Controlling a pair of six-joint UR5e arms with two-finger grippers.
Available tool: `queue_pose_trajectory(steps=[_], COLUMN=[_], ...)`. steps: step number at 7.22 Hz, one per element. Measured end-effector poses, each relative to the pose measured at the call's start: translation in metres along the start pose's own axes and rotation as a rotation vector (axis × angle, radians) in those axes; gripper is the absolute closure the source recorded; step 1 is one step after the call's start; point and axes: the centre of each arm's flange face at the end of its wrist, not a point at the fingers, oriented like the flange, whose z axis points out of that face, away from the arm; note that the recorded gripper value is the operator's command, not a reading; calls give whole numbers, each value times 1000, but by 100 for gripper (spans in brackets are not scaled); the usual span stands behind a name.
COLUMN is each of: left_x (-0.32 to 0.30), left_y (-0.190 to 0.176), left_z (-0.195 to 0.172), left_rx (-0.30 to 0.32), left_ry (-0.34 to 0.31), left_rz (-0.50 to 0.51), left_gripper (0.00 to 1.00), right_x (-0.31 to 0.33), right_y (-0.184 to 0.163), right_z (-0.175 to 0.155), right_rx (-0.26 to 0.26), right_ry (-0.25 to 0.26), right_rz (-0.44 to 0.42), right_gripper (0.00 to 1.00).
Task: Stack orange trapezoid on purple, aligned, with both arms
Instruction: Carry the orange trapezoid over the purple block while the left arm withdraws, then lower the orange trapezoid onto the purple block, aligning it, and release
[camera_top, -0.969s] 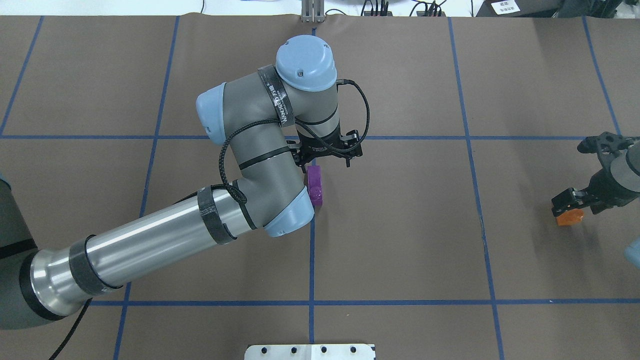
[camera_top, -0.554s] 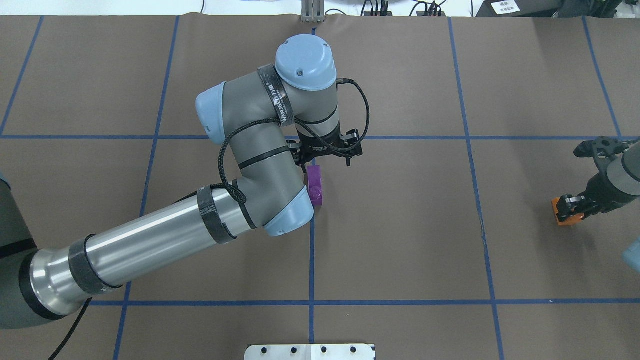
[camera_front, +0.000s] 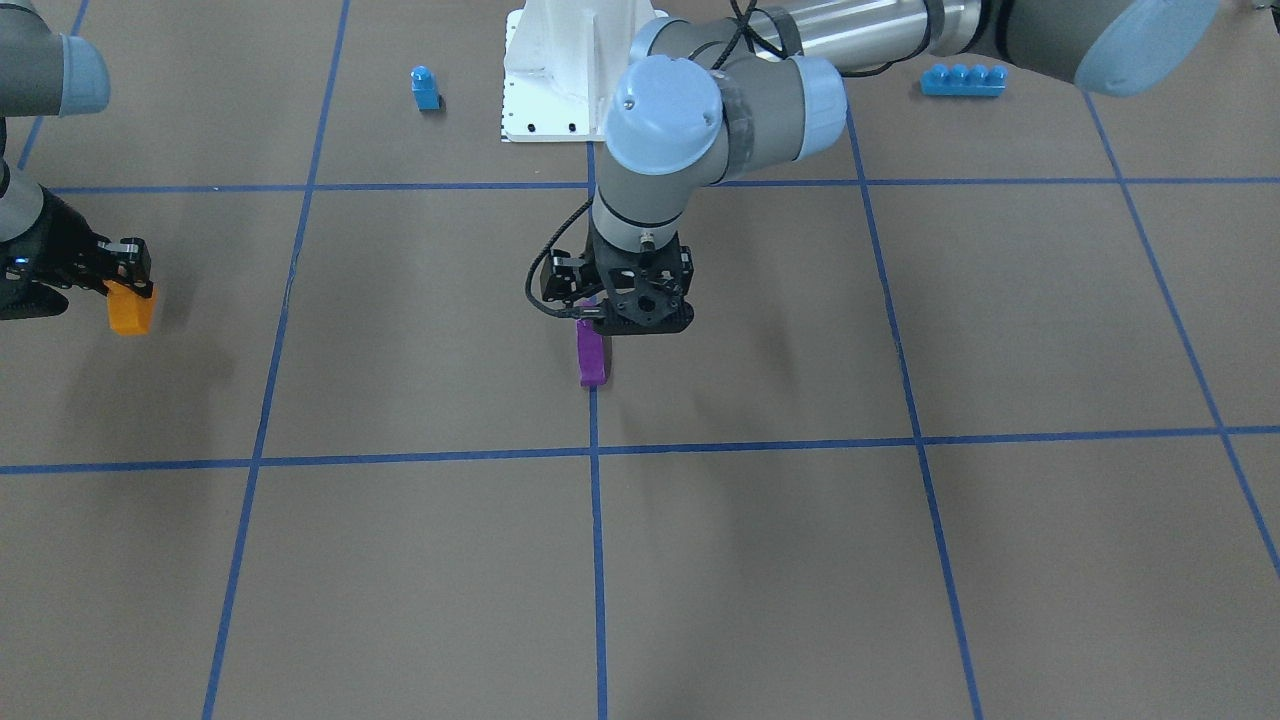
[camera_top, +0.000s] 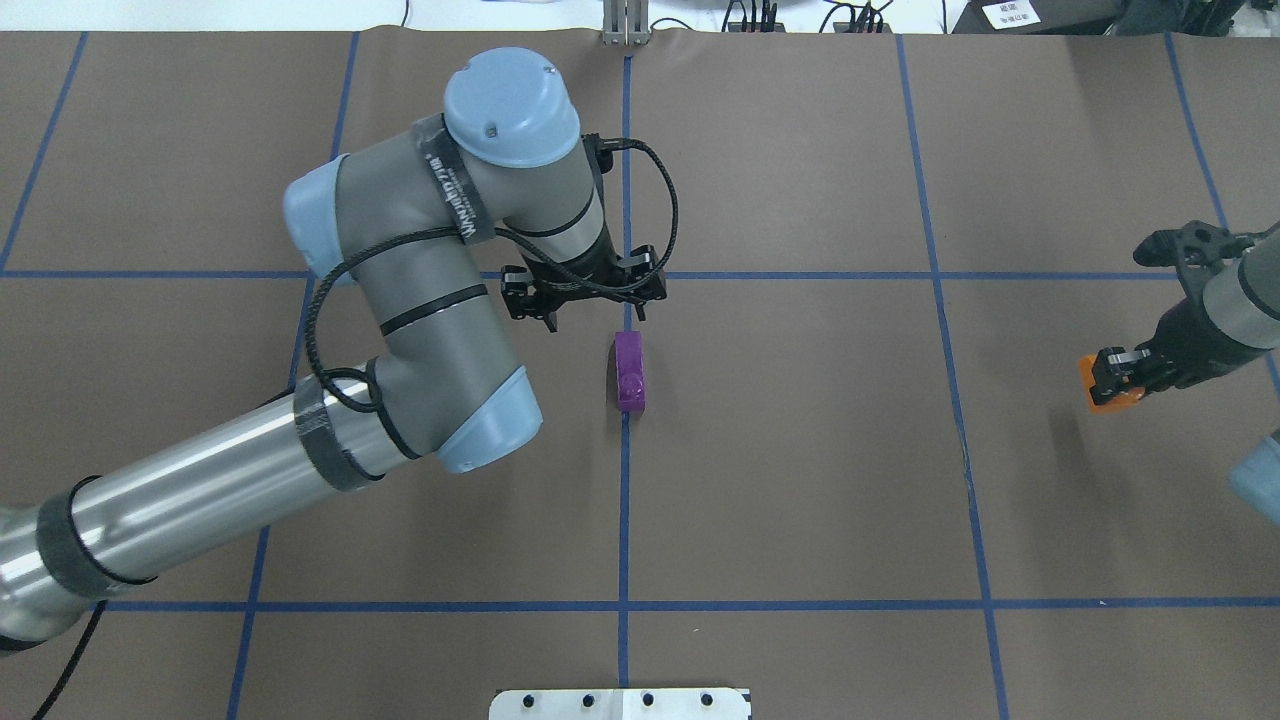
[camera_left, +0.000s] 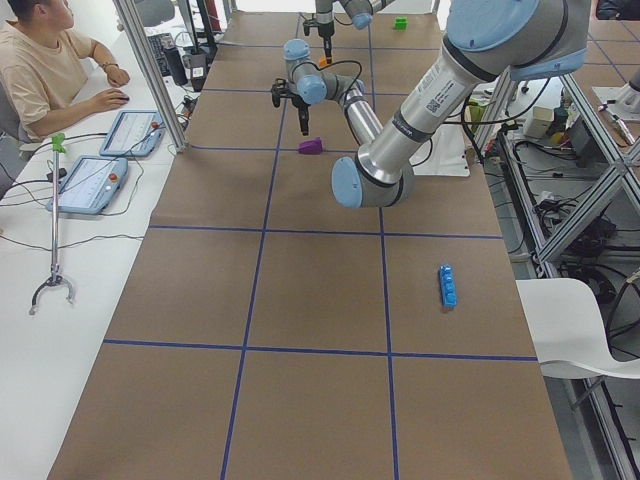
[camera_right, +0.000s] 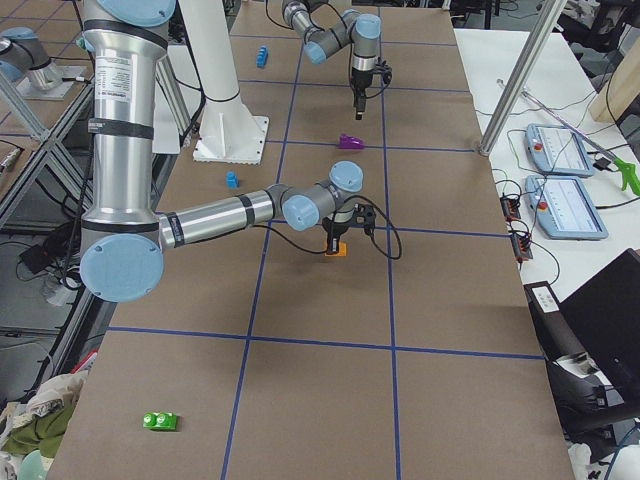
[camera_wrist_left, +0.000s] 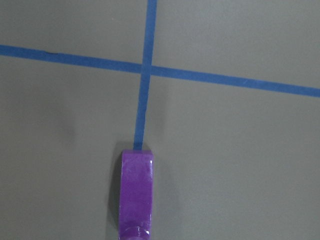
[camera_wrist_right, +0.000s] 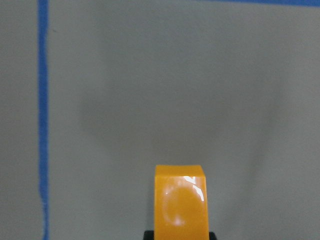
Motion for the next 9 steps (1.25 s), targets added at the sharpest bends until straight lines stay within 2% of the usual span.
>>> queue_pose_trajectory(steps=[2,4,6,7,9], left_x=[-82,-166,-193,-199,-204], left_y=[14,27,32,32,32], left_z=[-3,-11,-14,-13,-11], left_rx=[8,13,12,11,10], left_ry=[-24,-64,-82,-90,-96], left_rz=[91,193,213,212,211], left_gripper=[0,0,0,0,0], right_x=[-127,-306,-448,-477,-490], right_y=[-23,-23,-23,-19,-18], right_z=[-11,-4,3,2,8], right_rx=[54,83,87,91,95], right_ry=[-64,-123,-145,-149,-138], right_rz=[71,129,145,144,147], right_gripper=[100,100,100,100,100])
